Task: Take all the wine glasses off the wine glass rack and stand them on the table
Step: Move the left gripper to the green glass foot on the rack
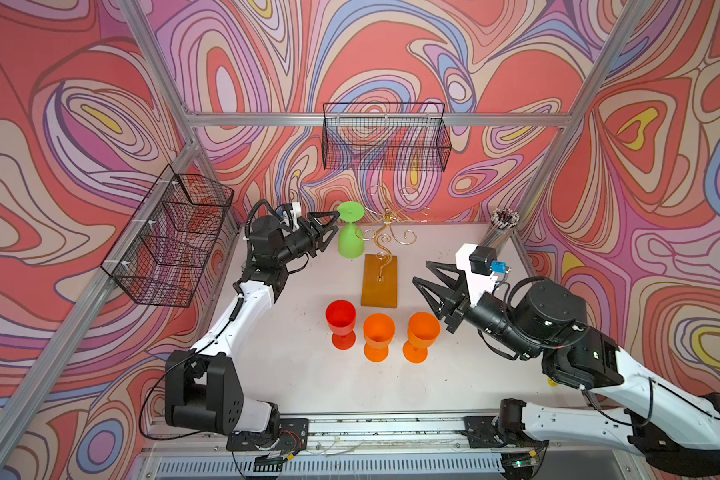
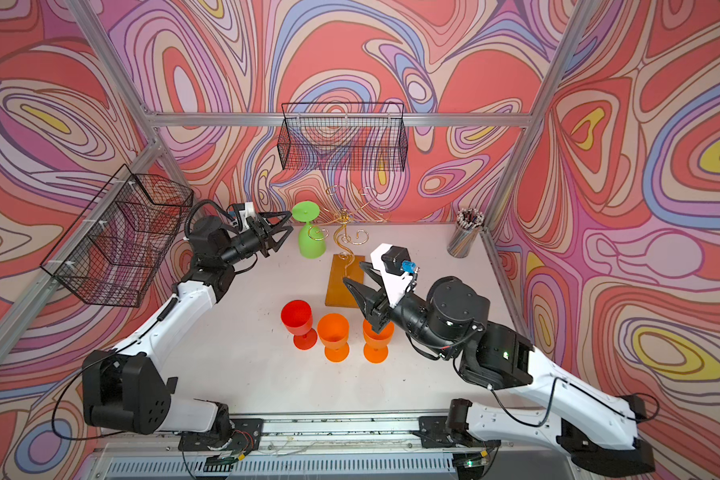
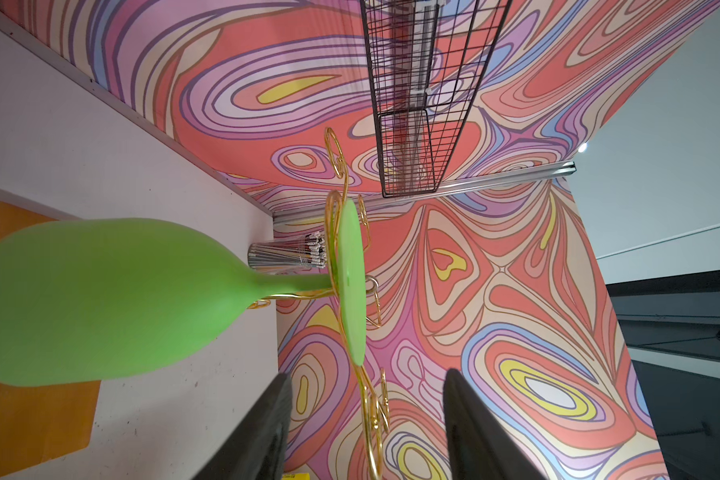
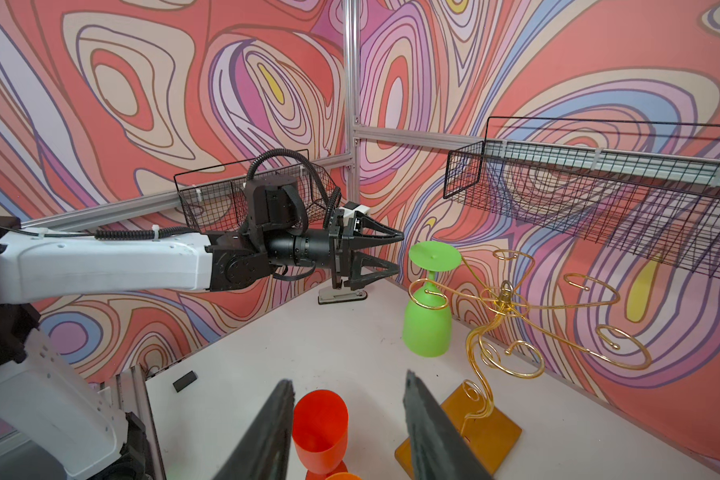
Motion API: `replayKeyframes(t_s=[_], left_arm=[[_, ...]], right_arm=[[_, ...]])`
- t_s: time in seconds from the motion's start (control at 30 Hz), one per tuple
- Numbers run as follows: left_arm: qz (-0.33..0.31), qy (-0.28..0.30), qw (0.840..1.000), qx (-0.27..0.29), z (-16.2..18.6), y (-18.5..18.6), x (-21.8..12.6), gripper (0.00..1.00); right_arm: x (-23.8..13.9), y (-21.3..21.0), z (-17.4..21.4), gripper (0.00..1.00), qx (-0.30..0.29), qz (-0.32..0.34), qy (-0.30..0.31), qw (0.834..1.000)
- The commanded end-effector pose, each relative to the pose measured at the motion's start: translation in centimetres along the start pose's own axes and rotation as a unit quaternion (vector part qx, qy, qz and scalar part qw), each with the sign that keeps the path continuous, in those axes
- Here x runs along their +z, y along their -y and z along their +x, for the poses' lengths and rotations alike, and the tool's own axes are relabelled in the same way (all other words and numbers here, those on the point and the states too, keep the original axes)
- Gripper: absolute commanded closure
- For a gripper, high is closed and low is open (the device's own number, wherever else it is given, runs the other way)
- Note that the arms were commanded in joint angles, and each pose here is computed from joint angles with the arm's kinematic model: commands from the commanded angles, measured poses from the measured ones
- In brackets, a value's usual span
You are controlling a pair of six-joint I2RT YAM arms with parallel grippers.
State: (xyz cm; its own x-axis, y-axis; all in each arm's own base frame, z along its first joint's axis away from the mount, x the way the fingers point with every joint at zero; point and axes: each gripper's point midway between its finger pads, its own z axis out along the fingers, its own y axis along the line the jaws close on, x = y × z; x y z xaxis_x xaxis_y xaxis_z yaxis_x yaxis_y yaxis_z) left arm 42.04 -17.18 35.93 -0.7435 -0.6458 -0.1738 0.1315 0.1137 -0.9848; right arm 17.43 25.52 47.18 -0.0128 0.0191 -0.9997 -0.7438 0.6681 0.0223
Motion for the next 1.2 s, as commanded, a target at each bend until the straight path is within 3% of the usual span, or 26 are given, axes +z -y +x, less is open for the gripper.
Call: replayKeyframes(t_s=[0.0, 0.47, 1.17], left_arm=[[0.045, 0.000, 0.999, 0.022, -0.8, 2.9, 0.3, 0.44], [0.059, -0.017, 0.998, -0.001, -1.6, 2.3, 2.3, 0.52], [0.048, -0.033, 0.998, -0.010, -1.0, 1.7, 2.5, 0.76]], right_arm=[[-0.1, 0.2, -0.4, 0.54, -0.005, 0.006, 0.012, 1.000], [0.4, 0.4, 0.2, 0.54, -0.015, 0.018, 0.003, 1.000], [0.5, 0.6, 0.3, 0.54, -0.017, 0.026, 0.002, 1.000]])
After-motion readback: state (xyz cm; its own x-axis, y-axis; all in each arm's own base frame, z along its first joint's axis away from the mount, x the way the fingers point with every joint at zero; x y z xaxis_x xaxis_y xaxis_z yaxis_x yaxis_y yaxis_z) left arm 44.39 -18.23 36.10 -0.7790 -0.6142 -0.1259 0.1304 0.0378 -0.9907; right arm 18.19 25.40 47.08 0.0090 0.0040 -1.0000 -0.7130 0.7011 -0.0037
